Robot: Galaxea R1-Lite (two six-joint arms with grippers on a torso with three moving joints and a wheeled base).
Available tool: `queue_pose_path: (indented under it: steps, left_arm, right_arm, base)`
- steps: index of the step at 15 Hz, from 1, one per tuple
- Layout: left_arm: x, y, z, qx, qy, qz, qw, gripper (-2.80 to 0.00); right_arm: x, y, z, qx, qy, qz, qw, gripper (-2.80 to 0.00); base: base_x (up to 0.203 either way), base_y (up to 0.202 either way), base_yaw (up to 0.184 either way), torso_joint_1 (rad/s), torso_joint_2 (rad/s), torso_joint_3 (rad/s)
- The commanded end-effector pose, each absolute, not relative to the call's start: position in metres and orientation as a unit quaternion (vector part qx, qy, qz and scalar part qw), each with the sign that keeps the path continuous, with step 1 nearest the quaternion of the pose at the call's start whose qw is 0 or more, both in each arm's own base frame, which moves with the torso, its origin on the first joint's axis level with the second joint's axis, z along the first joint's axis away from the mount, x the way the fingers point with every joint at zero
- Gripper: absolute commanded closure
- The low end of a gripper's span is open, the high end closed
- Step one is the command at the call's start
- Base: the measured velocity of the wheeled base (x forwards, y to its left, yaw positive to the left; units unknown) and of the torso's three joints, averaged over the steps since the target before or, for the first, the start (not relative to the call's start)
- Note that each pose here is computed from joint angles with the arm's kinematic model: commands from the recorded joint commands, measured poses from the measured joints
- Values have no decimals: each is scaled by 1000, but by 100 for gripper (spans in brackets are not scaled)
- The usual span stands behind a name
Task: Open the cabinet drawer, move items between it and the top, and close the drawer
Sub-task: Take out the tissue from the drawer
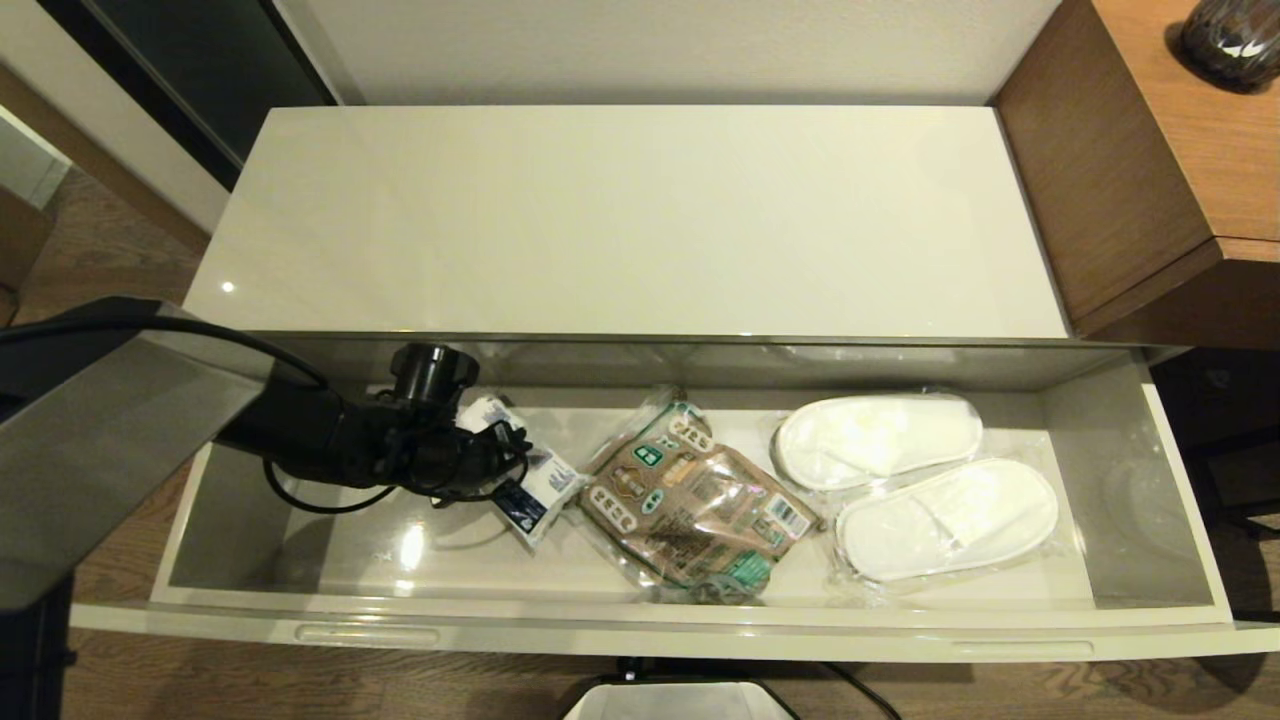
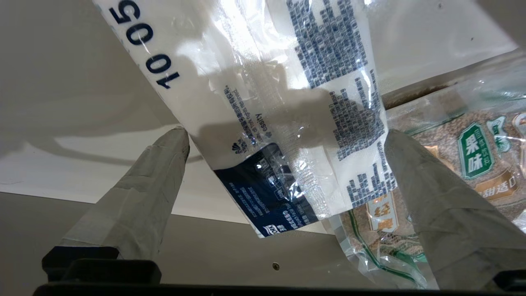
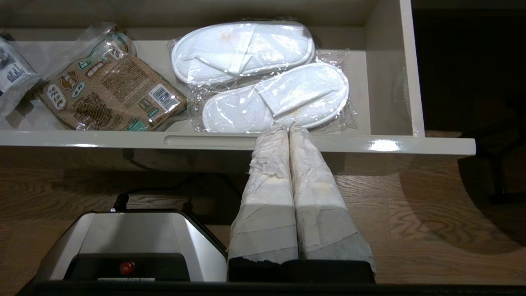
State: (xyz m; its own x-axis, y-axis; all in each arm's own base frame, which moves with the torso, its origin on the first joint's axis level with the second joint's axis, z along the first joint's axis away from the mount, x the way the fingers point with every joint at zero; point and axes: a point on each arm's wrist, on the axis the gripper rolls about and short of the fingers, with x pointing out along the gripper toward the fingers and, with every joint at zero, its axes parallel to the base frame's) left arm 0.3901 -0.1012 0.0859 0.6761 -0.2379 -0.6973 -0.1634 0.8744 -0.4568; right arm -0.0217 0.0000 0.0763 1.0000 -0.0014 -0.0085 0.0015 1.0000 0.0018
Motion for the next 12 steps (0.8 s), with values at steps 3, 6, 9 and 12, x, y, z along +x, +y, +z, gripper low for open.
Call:
queue_pose_path:
  steps: [3,6,9,12]
  left_arm:
    - [393,-97,88,-254,396,-17,882,-280]
    - [395,-92,87,-257,395,-12,882,-280]
    - [398,-87,85,-259,393,-5,882,-280]
    - [400,-85,83,-259,393,0,882,-280]
  right_arm:
    - [-22,0,76,1,5,-1,1000,0]
    - [-22,0,76,1,5,-1,1000,0]
    - [-22,0,76,1,5,-1,1000,0]
    - [-22,0,76,1,5,-1,1000,0]
  base:
    - [0,0,0,0,0,0]
    - [0,0,0,0,0,0]
    - [0,0,0,0,0,0]
    - [0,0,0,0,0,0]
